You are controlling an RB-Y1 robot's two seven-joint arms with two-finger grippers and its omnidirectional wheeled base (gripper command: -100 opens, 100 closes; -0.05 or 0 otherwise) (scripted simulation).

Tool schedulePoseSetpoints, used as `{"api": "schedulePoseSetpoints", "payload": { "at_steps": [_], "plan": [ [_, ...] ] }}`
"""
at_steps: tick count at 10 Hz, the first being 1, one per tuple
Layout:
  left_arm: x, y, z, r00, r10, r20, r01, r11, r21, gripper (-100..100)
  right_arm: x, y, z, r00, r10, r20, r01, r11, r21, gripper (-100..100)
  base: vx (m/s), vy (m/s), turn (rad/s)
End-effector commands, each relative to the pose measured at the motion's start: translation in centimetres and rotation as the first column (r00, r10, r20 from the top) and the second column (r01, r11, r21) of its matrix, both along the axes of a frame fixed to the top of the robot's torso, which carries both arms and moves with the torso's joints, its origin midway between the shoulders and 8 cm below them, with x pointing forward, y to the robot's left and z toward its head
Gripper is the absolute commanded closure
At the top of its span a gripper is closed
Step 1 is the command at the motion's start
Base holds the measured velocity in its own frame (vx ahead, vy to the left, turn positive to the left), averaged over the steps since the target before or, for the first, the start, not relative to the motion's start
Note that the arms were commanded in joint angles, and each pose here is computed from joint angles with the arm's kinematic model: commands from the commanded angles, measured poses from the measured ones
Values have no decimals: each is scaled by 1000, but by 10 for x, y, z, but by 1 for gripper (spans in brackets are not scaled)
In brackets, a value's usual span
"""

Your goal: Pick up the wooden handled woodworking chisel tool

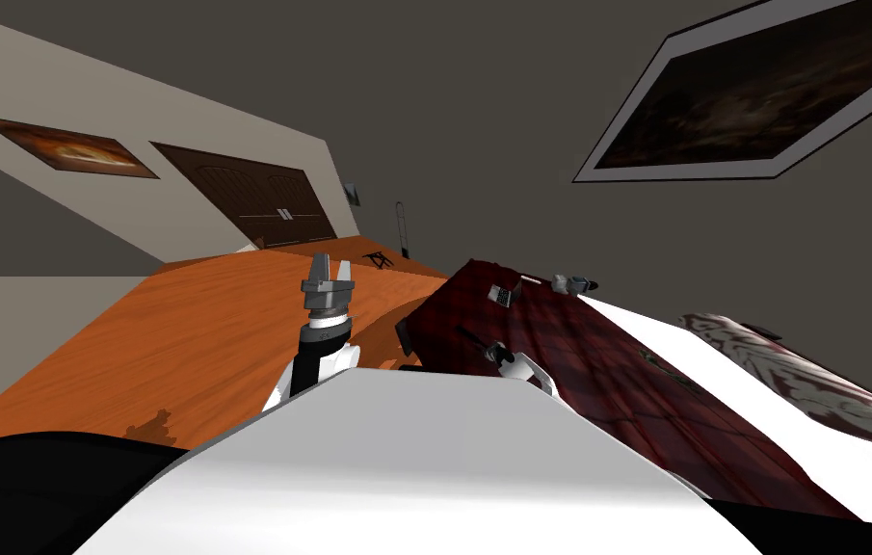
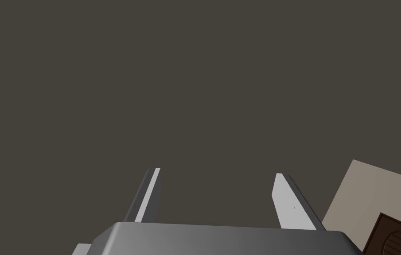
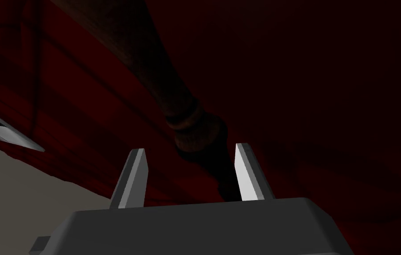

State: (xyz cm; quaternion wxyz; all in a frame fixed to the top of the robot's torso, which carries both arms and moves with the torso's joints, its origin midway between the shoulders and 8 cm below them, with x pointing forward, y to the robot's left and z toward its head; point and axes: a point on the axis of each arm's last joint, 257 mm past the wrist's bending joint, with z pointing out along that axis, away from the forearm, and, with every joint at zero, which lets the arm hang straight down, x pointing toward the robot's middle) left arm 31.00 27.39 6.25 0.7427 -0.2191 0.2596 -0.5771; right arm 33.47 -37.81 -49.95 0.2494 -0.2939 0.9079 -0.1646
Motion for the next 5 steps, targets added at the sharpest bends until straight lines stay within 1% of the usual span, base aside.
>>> {"api": "schedulePoseSetpoints", "payload": {
  "at_steps": [1,4,5],
  "plan": [
    [0,0,0,1000,0,0,0,1000,0,0,0,0,0,1000,0,0,0,1000,0,100,0,0,0],
    [0,0,0,1000,0,0,0,1000,0,0,0,0,0,1000,3,0,-3,1000,-2,100,0,0,0],
    [0,0,0,1000,0,0,0,1000,0,0,0,0,0,1000,3,0,-3,1000,-2,0,0,0,0]
  ]
}}
